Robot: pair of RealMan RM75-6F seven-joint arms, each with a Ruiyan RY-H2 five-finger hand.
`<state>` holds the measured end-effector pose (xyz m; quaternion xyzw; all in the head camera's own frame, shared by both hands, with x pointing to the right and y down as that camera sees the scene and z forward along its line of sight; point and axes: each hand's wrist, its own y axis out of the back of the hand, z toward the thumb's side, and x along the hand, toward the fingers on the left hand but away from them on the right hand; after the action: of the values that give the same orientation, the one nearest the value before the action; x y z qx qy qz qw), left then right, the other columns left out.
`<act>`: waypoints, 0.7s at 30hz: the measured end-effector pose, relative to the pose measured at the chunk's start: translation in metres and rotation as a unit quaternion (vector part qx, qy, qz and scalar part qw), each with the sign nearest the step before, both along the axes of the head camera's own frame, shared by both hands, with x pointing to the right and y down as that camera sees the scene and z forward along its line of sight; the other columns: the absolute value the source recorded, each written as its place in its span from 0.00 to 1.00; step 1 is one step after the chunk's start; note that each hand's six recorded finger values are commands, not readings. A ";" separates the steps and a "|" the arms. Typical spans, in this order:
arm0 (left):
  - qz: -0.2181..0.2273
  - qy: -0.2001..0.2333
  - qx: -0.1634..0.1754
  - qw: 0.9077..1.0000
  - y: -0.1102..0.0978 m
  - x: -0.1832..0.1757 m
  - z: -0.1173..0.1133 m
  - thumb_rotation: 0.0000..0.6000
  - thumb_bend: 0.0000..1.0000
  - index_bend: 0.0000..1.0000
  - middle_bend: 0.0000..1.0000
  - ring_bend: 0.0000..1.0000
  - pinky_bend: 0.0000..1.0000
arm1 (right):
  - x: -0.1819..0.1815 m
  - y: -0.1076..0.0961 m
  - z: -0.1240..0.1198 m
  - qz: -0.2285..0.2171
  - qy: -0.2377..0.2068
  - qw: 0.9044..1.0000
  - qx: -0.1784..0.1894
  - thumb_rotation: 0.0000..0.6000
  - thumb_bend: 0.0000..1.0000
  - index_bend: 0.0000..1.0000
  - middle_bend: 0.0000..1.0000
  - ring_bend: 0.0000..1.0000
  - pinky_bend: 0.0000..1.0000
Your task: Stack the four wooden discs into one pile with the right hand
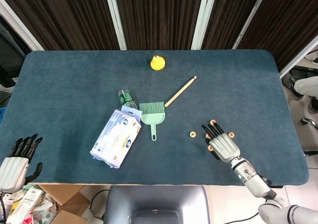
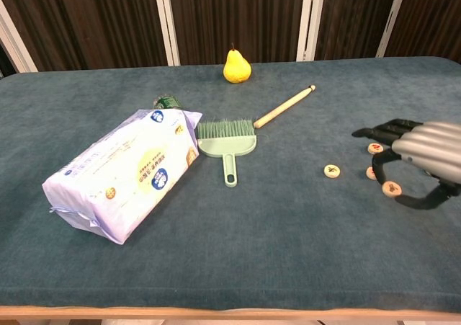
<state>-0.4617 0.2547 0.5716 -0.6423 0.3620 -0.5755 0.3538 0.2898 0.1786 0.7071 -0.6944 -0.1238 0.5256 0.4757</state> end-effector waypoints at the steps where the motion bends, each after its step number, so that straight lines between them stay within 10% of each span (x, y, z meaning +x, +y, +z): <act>1: 0.000 0.000 0.001 1.000 0.000 0.000 0.000 1.00 0.50 0.00 0.00 0.00 0.00 | -0.002 -0.004 -0.001 0.004 -0.004 1.000 0.004 1.00 0.47 0.65 0.03 0.00 0.00; 21: -0.004 -0.003 0.008 1.000 -0.002 -0.003 -0.004 1.00 0.50 0.00 0.00 0.00 0.00 | -0.065 -0.047 0.023 0.021 -0.005 1.000 0.005 1.00 0.47 0.65 0.05 0.00 0.00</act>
<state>-0.4648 0.2529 0.5679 -0.6363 0.3678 -0.5762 0.3575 0.2247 0.1319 0.7297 -0.6916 -0.1429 0.5314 0.4679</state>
